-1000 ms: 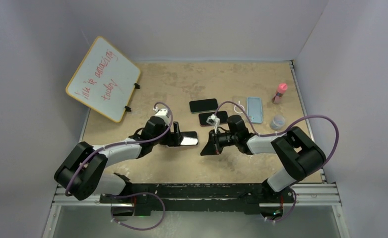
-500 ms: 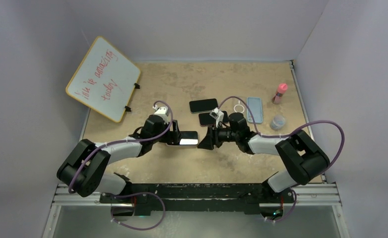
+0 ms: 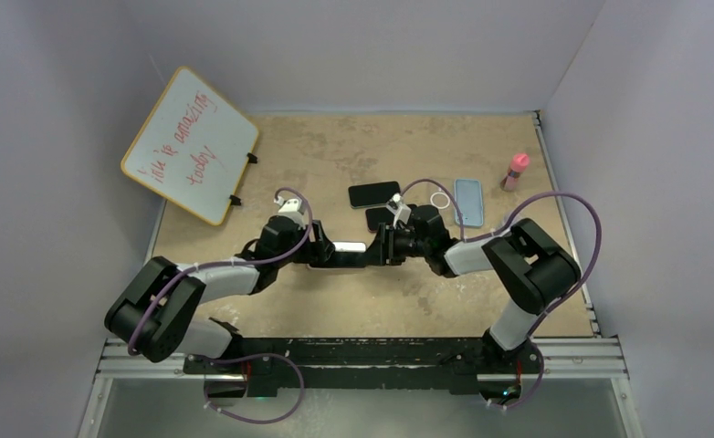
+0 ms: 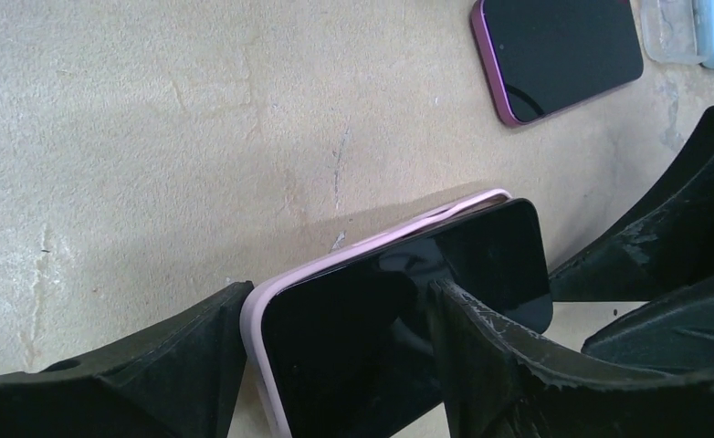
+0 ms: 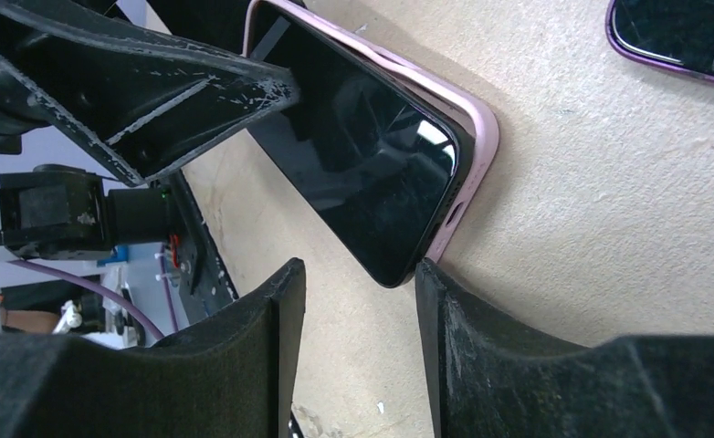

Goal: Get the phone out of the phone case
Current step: Remove the phone case from the phone.

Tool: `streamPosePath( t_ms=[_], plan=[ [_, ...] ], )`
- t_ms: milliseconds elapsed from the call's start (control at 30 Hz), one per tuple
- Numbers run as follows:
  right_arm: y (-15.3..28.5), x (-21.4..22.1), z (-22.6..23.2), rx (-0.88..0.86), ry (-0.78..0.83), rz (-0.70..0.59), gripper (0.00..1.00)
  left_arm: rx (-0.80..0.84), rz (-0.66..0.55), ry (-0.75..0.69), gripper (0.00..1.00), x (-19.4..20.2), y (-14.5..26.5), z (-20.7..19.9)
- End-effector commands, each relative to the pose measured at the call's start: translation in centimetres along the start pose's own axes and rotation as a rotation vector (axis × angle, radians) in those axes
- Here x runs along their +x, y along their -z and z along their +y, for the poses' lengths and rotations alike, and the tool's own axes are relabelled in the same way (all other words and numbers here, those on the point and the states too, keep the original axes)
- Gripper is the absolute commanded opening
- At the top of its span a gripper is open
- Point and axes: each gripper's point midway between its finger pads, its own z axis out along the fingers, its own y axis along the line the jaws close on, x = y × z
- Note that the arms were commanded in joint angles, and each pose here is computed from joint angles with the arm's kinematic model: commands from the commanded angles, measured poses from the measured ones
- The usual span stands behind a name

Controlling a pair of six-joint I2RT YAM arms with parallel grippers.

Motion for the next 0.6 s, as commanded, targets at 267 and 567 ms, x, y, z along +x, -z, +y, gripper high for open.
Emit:
streamPosePath(
  t_ms=[267, 567],
  plan=[
    [-1.2, -2.0, 0.9, -0.010, -0.030, -0.058, 0.49, -0.006, 0.224, 0.118, 0.69, 7.0, 1.3, 1.1],
    [-0.9, -2.3, 0.7, 0.008, -0.020, -0.098, 0.49, -0.032, 0.225, 0.123, 0.68, 7.3, 1.5, 1.7]
  ],
)
